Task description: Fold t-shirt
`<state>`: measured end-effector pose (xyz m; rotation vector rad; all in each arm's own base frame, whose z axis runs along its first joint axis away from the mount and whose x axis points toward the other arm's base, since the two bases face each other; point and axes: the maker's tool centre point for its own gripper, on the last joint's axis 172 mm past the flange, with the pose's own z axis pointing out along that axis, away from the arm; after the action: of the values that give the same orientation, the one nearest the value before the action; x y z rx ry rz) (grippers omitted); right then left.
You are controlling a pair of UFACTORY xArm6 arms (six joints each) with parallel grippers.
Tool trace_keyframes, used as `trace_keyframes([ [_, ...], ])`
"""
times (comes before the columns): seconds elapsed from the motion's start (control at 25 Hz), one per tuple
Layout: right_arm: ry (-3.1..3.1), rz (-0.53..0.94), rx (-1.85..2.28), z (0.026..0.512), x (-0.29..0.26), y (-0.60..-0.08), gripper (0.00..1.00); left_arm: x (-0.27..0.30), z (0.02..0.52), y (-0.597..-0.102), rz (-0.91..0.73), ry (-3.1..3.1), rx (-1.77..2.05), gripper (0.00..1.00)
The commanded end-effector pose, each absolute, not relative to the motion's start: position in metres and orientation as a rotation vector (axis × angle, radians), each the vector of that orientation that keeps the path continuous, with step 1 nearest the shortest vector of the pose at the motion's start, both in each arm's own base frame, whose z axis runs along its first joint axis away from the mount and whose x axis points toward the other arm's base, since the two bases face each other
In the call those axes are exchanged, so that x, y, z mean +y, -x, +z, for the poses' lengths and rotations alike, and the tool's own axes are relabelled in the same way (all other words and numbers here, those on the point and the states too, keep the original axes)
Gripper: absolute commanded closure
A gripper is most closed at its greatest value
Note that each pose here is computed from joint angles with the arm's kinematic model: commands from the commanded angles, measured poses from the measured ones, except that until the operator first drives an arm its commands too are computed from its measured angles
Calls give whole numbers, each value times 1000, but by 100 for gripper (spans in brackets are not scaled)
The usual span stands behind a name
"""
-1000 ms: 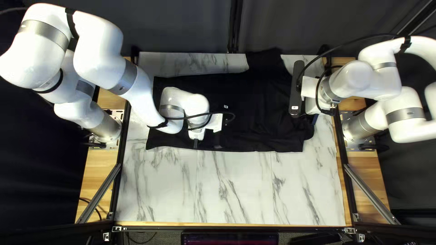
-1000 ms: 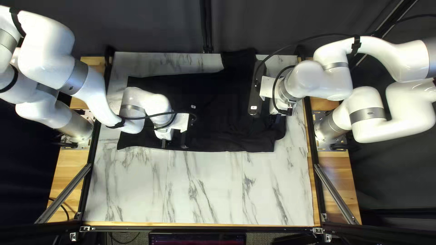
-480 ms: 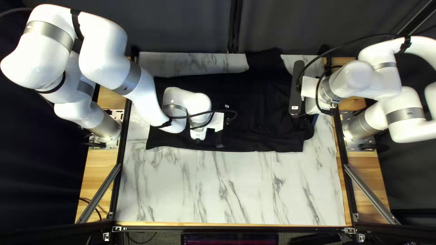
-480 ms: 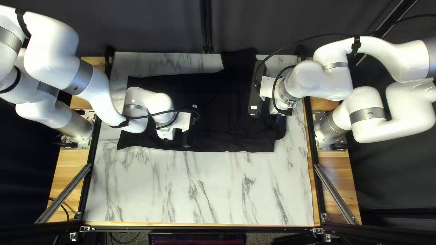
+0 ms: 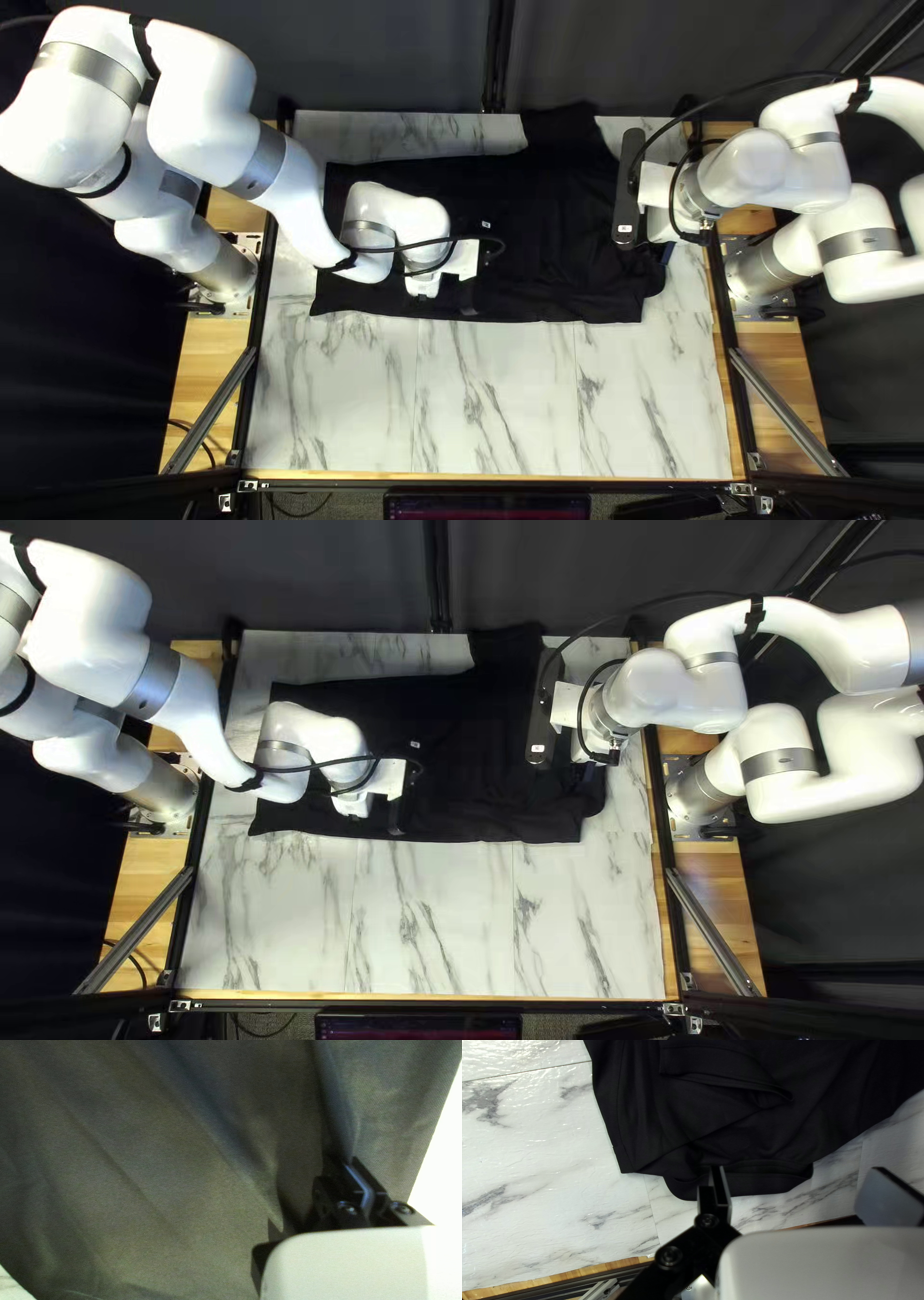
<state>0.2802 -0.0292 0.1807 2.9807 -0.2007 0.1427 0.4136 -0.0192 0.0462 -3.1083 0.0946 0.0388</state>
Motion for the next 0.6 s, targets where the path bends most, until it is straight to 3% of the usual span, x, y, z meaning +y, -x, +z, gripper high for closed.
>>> trace_keyframes([
  [0.04,-2981,143,-201,181,-29,-280,0,-18,47,-418,31,3104,93,97],
  [0.2,-2981,143,-201,181,-29,-280,0,-15,44,-422,21,3104,80,95],
  [0.24,-2981,143,-201,181,-29,-280,0,-15,44,-424,22,3105,79,55],
  [0.28,-2981,143,-201,181,-29,-280,0,-12,42,-424,28,3107,74,3],
  [0.44,-2981,143,-201,181,-29,-280,0,-10,43,-412,38,3116,53,0],
  [0.6,-2981,143,-201,181,-29,-280,0,-1,59,-368,42,3098,11,0],
])
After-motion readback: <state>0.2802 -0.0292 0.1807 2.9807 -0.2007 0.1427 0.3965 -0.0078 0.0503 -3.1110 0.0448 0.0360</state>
